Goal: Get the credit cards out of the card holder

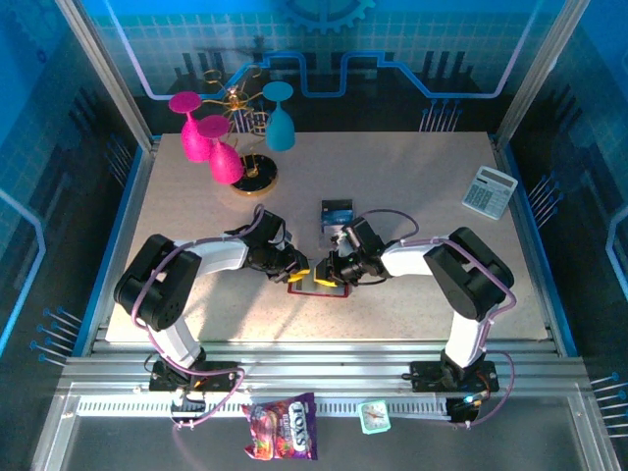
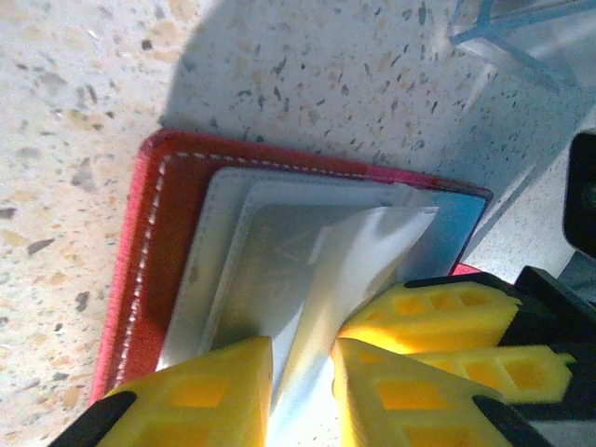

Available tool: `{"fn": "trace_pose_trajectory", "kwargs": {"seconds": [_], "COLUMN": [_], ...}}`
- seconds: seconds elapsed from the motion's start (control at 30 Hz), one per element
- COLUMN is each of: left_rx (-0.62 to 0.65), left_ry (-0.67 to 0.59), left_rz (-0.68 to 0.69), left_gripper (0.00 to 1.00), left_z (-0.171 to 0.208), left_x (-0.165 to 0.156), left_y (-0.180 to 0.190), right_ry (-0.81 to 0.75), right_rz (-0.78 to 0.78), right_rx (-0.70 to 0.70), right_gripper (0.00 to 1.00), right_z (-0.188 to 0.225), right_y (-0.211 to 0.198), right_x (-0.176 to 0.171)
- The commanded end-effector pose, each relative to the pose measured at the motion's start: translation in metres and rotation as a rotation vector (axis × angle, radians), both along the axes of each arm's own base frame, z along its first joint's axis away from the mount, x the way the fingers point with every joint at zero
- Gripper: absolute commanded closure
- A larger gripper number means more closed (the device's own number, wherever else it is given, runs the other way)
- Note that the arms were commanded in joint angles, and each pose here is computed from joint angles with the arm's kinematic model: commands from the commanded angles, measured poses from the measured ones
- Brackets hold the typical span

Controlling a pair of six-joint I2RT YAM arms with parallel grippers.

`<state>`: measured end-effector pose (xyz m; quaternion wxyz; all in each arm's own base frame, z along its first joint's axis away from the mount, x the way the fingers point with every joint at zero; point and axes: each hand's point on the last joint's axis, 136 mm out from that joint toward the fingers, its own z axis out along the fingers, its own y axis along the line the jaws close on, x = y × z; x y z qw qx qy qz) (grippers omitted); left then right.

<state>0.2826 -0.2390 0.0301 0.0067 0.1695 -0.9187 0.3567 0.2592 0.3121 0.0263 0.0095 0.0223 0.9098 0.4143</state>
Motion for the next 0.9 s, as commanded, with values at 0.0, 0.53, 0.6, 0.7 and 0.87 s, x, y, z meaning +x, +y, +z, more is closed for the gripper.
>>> {"fn": "trace_pose_trajectory", "kwargs": {"seconds": [0.0,0.53,0.6,0.7,0.87], "left_rx": [-0.039,-0.115,-0.117,-0.113,-0.116], "left_ry": [-0.003,-0.059,-0.063,-0.052,-0.039], "left_rz": [-0.017,-0.12,-0.139,-0.161,-0.175], "left_gripper": [0.74,0.63,0.6,0.58,0.56], "left_z": [0.013,0.052,0.053,0.047,0.034], "left_x": [-0.004,0.006,0.006,0.005,0.001], "left_y": [-0.007,-0.049,-0.058,-0.07,-0.085], "right_ry": [0.002,-0.159,-0.173,-0.195,-0.198], "right_rz": [-0.017,-0.088,-0.101,-0.122,-0.149], "right_rx": [-0.015,-0.117,-0.128,-0.14,-0.15], "right_gripper": [0.75,0.71,0.7,0.69,0.68], "right_z": [0.01,0.073,0.078,0.085,0.085], "right_y": [-0.008,-0.06,-0.068,-0.079,-0.091], "right_x": [-0.005,0.015,0.016,0.018,0.016]}}
